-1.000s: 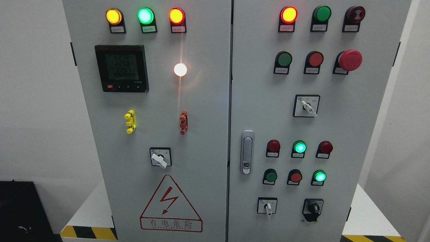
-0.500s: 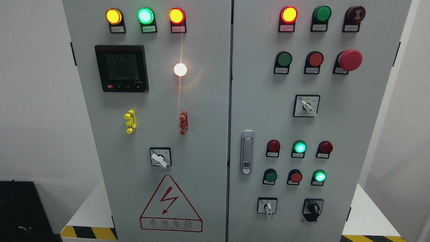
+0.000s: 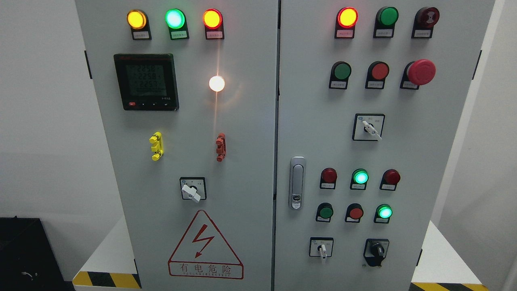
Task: Flip black knob to close circuit
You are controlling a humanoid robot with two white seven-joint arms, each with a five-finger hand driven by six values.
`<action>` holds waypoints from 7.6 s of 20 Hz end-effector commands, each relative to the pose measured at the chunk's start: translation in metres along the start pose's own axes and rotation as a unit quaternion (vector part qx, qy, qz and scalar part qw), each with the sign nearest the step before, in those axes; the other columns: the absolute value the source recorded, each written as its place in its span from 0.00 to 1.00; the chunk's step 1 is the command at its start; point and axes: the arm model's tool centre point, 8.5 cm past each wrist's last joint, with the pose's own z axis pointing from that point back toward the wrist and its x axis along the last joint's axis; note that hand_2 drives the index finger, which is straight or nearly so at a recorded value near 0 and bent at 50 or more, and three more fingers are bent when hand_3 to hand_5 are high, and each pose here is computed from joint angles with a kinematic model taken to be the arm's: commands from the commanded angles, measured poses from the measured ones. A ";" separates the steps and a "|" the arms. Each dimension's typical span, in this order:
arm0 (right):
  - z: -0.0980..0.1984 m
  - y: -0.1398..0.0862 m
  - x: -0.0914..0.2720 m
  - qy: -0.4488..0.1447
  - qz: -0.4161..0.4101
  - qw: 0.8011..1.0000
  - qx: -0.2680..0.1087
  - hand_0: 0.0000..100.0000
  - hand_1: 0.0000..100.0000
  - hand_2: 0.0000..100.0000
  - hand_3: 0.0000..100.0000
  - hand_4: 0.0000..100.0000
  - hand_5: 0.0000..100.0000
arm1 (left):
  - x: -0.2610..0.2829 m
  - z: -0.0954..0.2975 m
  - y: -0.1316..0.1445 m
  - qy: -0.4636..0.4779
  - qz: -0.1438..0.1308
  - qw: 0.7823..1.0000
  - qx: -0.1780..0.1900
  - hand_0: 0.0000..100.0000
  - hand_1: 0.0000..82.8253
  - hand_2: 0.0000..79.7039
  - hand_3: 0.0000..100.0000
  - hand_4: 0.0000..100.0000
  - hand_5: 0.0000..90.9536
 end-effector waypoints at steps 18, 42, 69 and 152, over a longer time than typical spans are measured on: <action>-0.023 -0.092 -0.003 0.024 0.007 0.996 -0.087 0.00 0.00 0.95 1.00 0.99 0.99 | 0.000 0.000 0.000 0.000 0.000 1.000 0.000 0.12 0.67 0.00 0.00 0.00 0.00; -0.034 -0.101 -0.001 0.044 0.023 0.994 -0.098 0.00 0.00 0.94 1.00 0.98 0.99 | 0.000 0.000 0.000 0.000 0.000 1.000 0.000 0.12 0.67 0.00 0.00 0.00 0.00; -0.037 -0.109 -0.021 0.054 0.022 0.992 -0.110 0.00 0.00 0.93 1.00 0.98 0.98 | 0.000 0.000 0.000 0.000 0.000 1.000 0.000 0.12 0.67 0.00 0.00 0.00 0.00; 0.030 -0.053 0.012 -0.125 -0.148 0.973 -0.125 0.00 0.00 0.52 0.83 0.75 0.64 | 0.000 0.000 0.000 0.000 0.000 1.000 0.000 0.12 0.67 0.00 0.00 0.00 0.00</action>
